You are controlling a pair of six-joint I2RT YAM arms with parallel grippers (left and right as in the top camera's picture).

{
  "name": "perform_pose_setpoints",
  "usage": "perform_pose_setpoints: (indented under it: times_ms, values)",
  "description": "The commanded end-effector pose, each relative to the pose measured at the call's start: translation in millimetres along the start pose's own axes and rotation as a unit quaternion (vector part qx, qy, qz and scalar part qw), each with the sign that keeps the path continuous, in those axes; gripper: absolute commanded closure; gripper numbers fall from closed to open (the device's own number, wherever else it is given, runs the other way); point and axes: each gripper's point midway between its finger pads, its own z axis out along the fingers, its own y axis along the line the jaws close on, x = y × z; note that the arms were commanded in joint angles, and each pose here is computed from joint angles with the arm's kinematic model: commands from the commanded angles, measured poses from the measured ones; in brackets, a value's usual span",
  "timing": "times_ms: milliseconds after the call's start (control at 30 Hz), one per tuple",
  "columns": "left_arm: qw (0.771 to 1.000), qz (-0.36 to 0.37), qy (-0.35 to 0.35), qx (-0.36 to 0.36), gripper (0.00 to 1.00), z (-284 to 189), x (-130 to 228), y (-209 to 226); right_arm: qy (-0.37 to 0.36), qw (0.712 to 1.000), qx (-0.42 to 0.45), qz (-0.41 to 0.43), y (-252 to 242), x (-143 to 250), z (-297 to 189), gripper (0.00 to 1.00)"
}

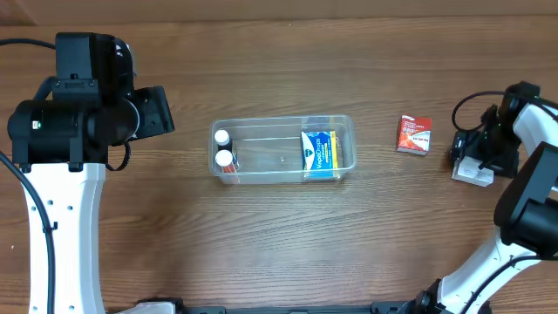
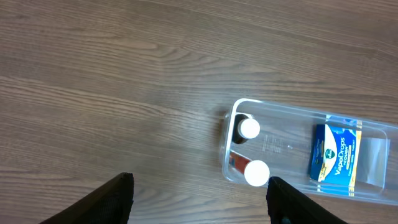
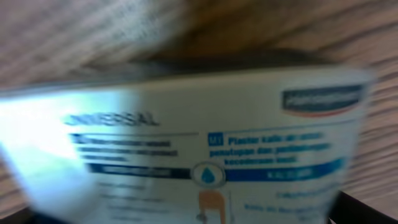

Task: Pack container
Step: 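Move right gripper to the white Hansaplast box and grasp it, then lower the Hansaplast box into the container beside the VapoDrops box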

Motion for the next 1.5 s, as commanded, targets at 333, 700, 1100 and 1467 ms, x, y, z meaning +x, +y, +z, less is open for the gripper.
perform_pose_setpoints:
  times_ms: [333,700,1100,1467]
  values:
    - [1.000,0.005,-0.014,-0.005,0.30,-4.8,-7.0,2.1,-0.014,1.000,-0.016,-0.010,4.1,-4.8,7.2,0.14]
    - [1.000,0.005,-0.014,-0.005,0.30,-4.8,-7.0,2.1,-0.034,0.999,-0.022,0.017,6.5,-21.4,-22.4,0.29]
    - [1.000,0.006,-0.013,-0.005,0.29,-4.8,-6.9,2.1,-0.180,0.974,-0.114,-0.075,133.8,7.4,-196.5,0.32]
    - [1.000,0.006,-0.010,-0.006,0.23,-4.7,-5.0,2.6,-0.190,0.924,-0.227,-0.243,356.3,137.2,-231.7,0.32]
